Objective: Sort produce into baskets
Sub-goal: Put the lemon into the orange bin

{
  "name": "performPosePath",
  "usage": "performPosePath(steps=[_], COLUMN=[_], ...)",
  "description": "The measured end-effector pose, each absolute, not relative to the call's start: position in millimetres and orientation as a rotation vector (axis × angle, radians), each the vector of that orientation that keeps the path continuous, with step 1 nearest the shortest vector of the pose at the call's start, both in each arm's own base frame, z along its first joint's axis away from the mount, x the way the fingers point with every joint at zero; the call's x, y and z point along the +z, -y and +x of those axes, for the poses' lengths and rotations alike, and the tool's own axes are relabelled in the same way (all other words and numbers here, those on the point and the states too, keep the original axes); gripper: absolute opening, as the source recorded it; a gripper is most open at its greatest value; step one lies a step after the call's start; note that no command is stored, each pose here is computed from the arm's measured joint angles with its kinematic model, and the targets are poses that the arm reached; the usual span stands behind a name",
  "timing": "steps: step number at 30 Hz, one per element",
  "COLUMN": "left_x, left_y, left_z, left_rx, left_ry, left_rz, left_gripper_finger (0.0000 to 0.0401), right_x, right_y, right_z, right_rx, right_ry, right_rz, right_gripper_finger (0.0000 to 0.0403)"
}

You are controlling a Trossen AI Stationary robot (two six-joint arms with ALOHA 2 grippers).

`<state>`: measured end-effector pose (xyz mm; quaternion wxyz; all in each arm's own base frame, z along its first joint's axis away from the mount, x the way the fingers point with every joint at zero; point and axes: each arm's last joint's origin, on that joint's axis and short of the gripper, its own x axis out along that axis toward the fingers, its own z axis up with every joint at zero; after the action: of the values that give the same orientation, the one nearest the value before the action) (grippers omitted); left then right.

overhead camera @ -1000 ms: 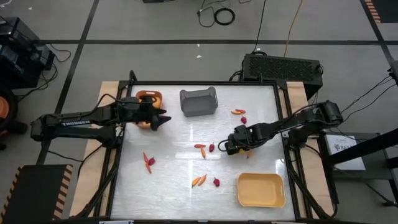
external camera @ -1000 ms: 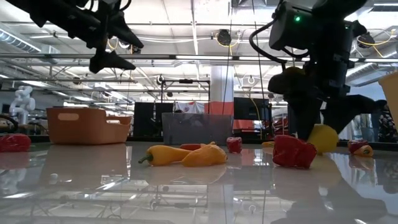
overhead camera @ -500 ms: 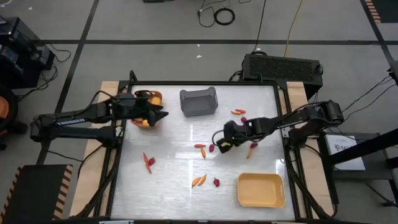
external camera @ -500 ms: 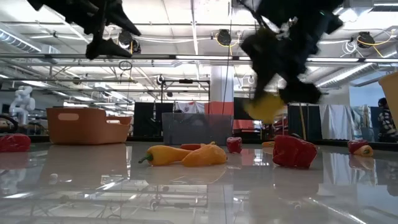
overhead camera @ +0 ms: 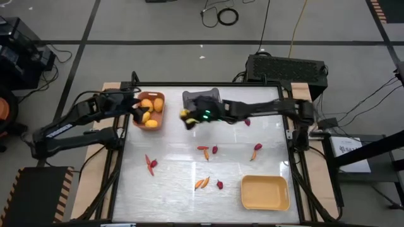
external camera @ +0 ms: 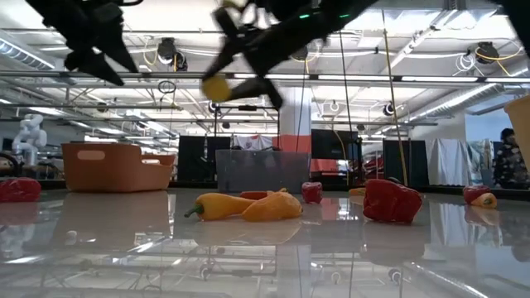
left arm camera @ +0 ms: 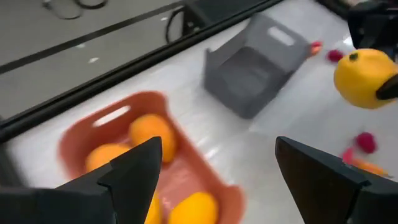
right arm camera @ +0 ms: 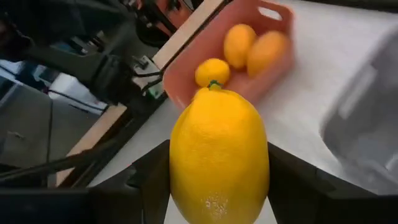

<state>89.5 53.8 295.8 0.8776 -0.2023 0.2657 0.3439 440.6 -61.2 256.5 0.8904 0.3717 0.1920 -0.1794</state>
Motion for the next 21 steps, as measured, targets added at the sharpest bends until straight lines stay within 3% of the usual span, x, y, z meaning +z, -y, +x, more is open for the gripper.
performPosePath(steps=[12,21], left_x=[287.6,287.4], left_y=[-55.2,-54.3], left_z=[74.4,75.2], left_rx=[0.791,0.753], left_ry=[-0.702,-0.704], left_rz=[-0.345,-0.357], left_gripper_finger=[0.0319,0.0319], right_x=[230.2,201.1], right_y=[116.9,117.2], right_z=[558.0,576.5], right_rx=[-0.338,-0.339], right_ry=[-0.269,-0.249], right_rz=[0.698,0.636], right_gripper_finger=[0.0212,0.022])
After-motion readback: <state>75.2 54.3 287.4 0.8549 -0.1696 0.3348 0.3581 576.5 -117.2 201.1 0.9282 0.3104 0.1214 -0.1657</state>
